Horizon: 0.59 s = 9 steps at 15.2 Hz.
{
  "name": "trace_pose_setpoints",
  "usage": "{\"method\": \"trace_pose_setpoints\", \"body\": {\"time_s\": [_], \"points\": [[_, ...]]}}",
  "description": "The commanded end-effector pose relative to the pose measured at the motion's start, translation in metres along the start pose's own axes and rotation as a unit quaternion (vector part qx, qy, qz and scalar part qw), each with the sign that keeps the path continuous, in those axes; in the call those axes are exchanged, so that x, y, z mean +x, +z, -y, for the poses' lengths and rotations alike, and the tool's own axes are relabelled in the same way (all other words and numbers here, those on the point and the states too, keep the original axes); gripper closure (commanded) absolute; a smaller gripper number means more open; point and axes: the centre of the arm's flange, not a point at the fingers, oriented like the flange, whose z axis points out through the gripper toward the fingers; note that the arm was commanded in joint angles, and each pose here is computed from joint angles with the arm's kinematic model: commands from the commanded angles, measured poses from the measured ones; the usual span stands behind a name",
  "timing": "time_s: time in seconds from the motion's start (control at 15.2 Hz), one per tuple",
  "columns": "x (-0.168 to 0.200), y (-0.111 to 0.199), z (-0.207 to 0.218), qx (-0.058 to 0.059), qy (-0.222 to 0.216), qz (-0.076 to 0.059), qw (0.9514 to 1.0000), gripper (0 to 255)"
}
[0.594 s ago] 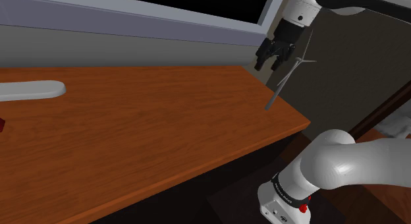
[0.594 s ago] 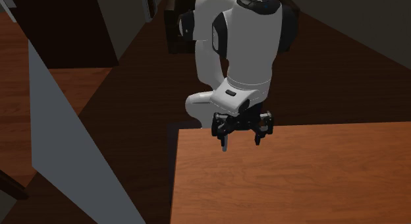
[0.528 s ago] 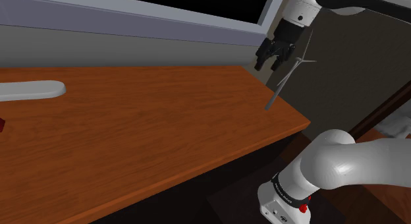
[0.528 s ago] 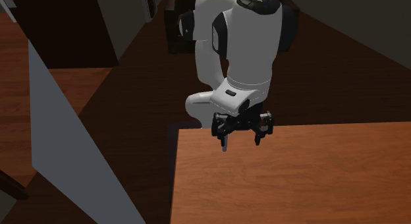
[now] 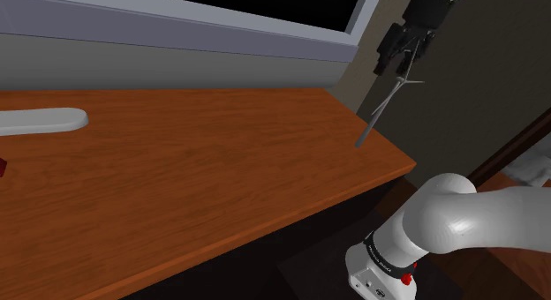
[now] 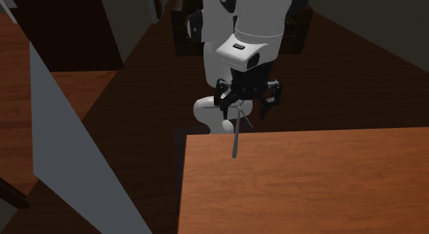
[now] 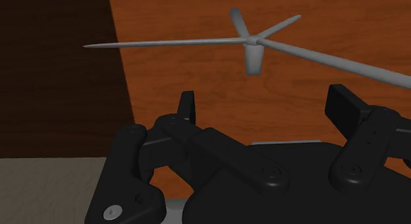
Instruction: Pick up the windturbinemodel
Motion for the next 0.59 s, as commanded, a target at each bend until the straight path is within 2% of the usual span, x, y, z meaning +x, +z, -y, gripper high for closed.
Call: {"method": "trace_pose_setpoints", "body": {"time_s": [0.0,0.13,0.53], "points": [[-0.012,-0.024,0.0,-0.01,-0.005,0.006,0.9999,0],[-0.019,-0.04,-0.002,-0.016,-0.008,0.009,0.9998,0],[-0.019,-0.008,0.0,-0.016,-0.008,0.009,0.9998,0]]}}
